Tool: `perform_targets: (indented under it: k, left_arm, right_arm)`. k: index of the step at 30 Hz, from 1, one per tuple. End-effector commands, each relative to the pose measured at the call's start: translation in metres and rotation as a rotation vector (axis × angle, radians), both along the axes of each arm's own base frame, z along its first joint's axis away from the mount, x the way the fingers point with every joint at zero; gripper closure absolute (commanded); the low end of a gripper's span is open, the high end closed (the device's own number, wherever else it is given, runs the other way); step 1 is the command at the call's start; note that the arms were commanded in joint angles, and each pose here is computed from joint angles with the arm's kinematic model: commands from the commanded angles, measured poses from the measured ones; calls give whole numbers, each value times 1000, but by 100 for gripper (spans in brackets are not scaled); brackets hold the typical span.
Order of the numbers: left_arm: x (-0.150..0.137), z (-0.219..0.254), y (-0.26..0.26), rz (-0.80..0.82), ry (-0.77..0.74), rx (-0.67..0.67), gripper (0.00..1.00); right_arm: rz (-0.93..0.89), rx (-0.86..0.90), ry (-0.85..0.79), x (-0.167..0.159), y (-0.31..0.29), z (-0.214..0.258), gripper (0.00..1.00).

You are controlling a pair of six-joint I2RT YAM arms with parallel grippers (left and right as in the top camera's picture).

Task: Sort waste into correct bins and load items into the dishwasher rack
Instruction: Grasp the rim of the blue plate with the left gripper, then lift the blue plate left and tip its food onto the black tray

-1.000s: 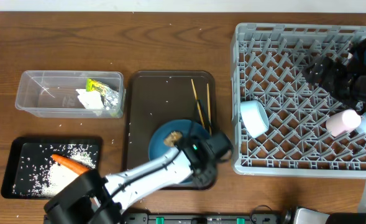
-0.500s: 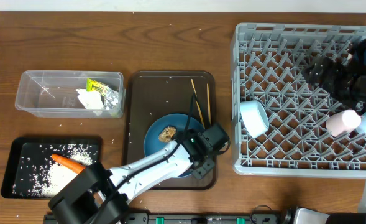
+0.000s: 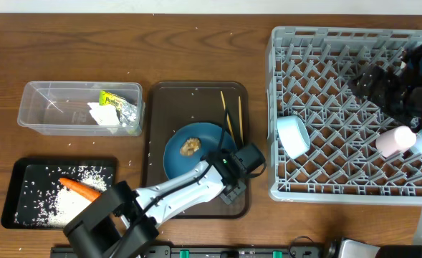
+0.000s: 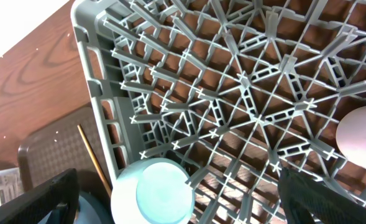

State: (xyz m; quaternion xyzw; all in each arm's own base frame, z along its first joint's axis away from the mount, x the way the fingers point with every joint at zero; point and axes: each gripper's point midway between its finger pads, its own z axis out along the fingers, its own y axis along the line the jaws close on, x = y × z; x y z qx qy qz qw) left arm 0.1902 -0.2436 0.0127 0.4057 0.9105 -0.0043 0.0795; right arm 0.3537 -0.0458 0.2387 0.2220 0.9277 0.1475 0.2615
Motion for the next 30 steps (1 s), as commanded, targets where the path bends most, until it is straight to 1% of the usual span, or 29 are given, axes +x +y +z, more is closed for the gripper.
perform_targets:
  k: [1, 4, 7, 9, 11, 13, 15, 18, 21, 25, 30]
  left_arm:
    - [1, 2, -2, -6, 8, -1, 94]
    - [8, 27, -11, -5, -17, -31, 94]
    - [19, 69, -22, 33, -64, -77, 94]
    - [35, 105, -24, 109, -147, -106, 94]
    - [53, 147, -21, 222, -243, -162, 94]
    - [64, 173, -19, 297, -287, -226, 94]
    - [76, 194, -8, 414, -309, -295, 94]
    - [96, 212, 30, 656, -322, -365, 94]
    - [111, 224, 72, 828, -289, -428, 94]
    - [125, 241, 134, 1017, -243, -544, 94]
    - [131, 264, 200, 1127, -184, -755, 94]
  right_arm:
    - [16, -9, 0, 0, 2, 0, 5]
    - [16, -8, 0, 0, 2, 0, 5]
    - [16, -9, -1, 0, 2, 0, 5]
    - [16, -9, -1, 0, 2, 0, 5]
    - [16, -9, -1, 0, 2, 0, 6]
    - [16, -9, -1, 0, 2, 0, 6]
    - [16, -8, -1, 0, 2, 0, 6]
    - [16, -8, -1, 0, 2, 0, 6]
    - [16, -8, -1, 0, 2, 0, 6]
    - [16, -8, -1, 0, 2, 0, 5]
    - [16, -8, -1, 0, 2, 0, 5]
